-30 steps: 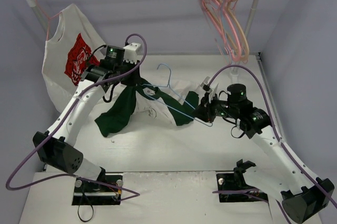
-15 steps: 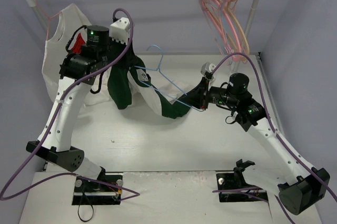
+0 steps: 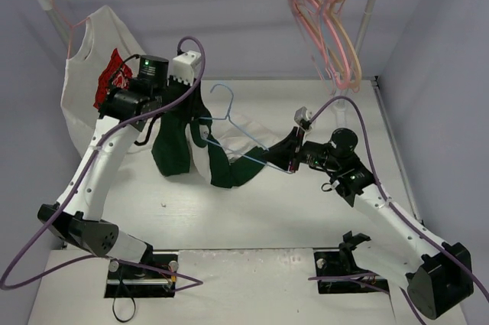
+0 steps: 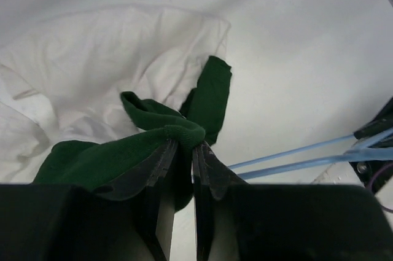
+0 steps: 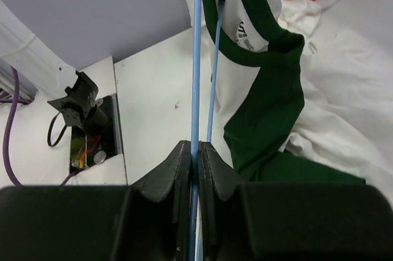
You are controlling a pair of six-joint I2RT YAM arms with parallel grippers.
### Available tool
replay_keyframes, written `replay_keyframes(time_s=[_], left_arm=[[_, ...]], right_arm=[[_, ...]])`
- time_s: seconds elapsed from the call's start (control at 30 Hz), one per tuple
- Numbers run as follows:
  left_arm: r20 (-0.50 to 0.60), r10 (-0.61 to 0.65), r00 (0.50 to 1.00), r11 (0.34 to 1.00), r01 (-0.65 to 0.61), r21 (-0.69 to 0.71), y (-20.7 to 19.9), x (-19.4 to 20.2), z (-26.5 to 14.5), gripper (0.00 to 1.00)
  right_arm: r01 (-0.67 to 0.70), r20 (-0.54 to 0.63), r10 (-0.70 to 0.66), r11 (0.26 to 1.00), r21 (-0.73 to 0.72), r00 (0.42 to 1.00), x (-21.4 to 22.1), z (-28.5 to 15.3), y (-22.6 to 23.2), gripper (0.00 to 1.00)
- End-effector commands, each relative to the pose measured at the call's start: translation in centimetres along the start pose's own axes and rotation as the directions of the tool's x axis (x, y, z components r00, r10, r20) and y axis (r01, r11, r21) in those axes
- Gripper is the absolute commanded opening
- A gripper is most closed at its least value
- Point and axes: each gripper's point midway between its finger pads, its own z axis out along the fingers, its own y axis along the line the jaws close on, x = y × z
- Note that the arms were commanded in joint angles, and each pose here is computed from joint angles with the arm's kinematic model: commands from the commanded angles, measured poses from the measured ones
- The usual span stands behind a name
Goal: Place the t-shirt on the hanger
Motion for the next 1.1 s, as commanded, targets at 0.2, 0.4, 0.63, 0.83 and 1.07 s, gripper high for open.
replay_keyframes(time_s=[0.2,0.4,0.63,0.83,1.07], left_arm=[[0.059,-0.017,0.998,0.987,0.007,0.163,-3.6,-0.6,0.1,0.0],[0.075,-0.016,0.997,0.984,0.003,0.18,-4.2,-0.8,-0.2,0.0],[0.161,-0.023,0.987,0.979,-0.01,0.203,-5.1,-2.7,-1.3,0.0],[0.152,-0.044,0.987,0.966,0.004,0.257,-6.3,-2.4,-1.2,0.0],[0.158,-0.032,0.987,0.95,-0.019,0.312,-8.3,-2.8,-1.6,0.0]], right_arm=[[0.188,0.259,-0.192,0.981,0.04,0.947,-5.3,0.2,0.4,0.0],[0.164,0.316,-0.176,0.984,0.064,0.932,-6.0,0.5,-0.4,0.0],[0.119,0.36,-0.143,0.989,0.087,0.922,-5.8,0.8,-1.8,0.0],[0.136,0.398,-0.161,0.987,0.091,0.903,-7.3,1.3,-2.6,0.0],[0.116,0.46,-0.131,0.991,0.061,0.878,-8.6,1.6,-3.6,0.0]])
